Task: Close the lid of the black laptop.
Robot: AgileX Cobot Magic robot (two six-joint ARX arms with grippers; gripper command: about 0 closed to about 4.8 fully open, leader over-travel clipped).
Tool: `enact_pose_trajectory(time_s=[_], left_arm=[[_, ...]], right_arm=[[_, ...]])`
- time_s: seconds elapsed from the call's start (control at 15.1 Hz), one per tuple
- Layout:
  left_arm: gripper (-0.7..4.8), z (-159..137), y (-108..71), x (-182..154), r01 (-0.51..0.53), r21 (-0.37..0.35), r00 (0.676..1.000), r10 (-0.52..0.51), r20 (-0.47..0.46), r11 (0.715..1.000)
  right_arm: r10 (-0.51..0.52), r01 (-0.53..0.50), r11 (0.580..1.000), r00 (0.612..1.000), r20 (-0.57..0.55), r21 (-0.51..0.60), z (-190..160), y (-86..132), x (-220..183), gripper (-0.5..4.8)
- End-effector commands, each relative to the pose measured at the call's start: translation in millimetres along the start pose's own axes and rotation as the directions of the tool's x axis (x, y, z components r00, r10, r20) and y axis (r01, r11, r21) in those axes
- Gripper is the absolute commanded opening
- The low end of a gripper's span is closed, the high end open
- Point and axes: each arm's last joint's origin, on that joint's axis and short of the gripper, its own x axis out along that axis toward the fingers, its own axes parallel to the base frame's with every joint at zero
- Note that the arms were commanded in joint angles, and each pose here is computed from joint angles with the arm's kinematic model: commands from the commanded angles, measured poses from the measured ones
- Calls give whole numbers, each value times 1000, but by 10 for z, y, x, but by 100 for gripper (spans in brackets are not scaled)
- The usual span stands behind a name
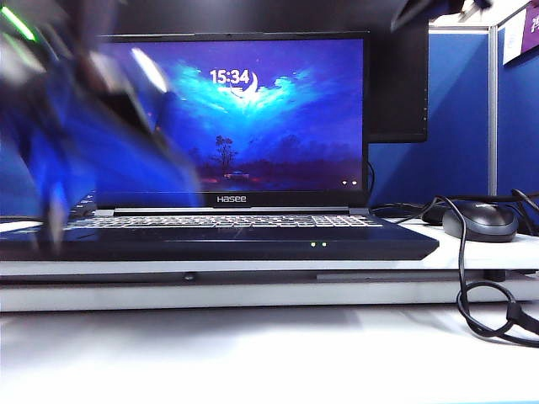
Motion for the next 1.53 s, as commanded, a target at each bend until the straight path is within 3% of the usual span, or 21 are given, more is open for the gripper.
enact_pose_trajectory(time_s=[0.07, 0.13, 0.27, 0.53, 0.73, 0.86, 1.26, 1.53], left_arm=[[-3, -17, 90, 173, -26, 43, 998, 28, -57, 999], [-3, -13, 90, 173, -33, 59, 998, 36, -53, 998], [-3, 3, 123, 170, -149, 69, 989, 150, -10, 986], [-3, 26, 171, 158, -323, 69, 946, 320, 55, 944], [-3, 47, 164, 158, -325, 78, 945, 320, 76, 942], [-3, 51, 163, 158, -325, 79, 945, 319, 79, 943], [-3, 57, 161, 158, -323, 82, 945, 317, 84, 943], [-3, 74, 154, 159, -318, 76, 945, 311, 99, 945]], right_arm=[[8, -9, 1000, 999, -43, -3, -87, -66, 123, -1], [11, -11, 1000, 999, -52, 3, -113, -88, 160, -1], [24, -23, 1000, 998, -66, 15, -171, -136, 249, -1], [87, -85, 996, 994, -72, 35, -241, -175, 363, -1], [222, -220, 974, 974, -47, 47, -236, -135, 357, -1], [349, -346, 935, 937, -23, 80, -231, -98, 346, -1], [430, -424, 899, 901, -47, 108, -258, 43, 404, -1], [514, -500, 857, 848, -131, 122, -334, 364, 532, -1]])
